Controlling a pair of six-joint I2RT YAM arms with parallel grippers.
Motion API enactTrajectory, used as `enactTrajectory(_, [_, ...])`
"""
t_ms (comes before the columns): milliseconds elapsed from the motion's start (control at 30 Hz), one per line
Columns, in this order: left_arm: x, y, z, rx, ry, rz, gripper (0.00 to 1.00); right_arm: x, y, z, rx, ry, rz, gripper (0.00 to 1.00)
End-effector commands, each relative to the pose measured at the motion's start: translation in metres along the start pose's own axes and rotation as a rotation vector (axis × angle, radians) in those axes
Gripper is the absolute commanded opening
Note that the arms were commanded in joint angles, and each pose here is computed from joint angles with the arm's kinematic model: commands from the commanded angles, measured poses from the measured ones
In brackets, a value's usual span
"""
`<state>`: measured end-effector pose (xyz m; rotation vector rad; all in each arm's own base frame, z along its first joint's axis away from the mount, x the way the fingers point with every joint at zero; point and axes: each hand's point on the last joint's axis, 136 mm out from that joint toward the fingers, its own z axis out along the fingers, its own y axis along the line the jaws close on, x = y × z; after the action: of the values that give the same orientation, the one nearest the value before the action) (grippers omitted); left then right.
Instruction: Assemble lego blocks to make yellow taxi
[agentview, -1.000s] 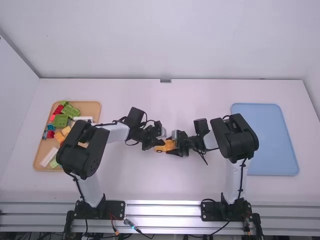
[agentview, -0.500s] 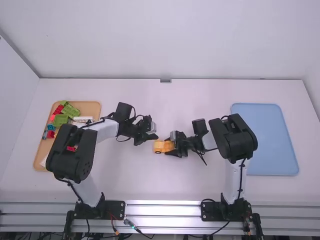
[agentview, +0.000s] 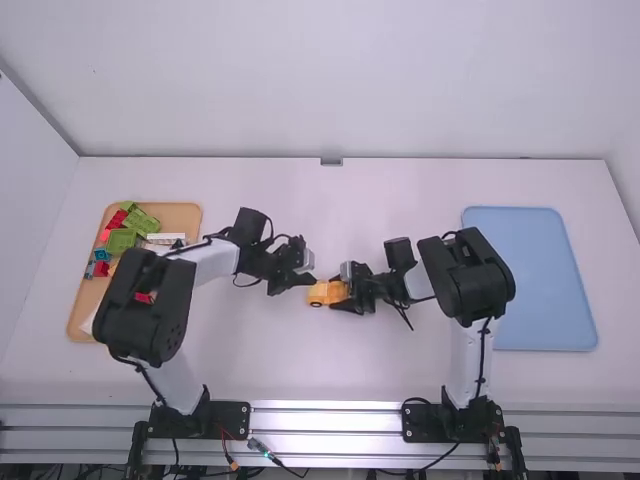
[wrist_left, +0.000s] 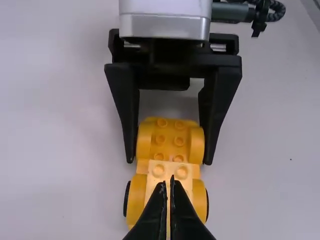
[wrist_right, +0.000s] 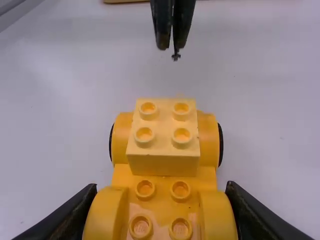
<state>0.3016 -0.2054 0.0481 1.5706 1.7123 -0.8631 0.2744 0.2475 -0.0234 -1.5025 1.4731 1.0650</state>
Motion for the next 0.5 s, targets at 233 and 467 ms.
enactTrajectory(233, [0.012, -0.009, 0.024, -0.038, 0.115, 0.004, 0.02, 0.015, 0.003, 0.002, 0.009, 0.044, 0.050, 0.54])
enactTrajectory(467, [0.023, -0.008, 0.022, -0.065, 0.112, -0.026, 0.02, 0.014, 0.003, 0.002, 0.008, 0.043, 0.050, 0.54])
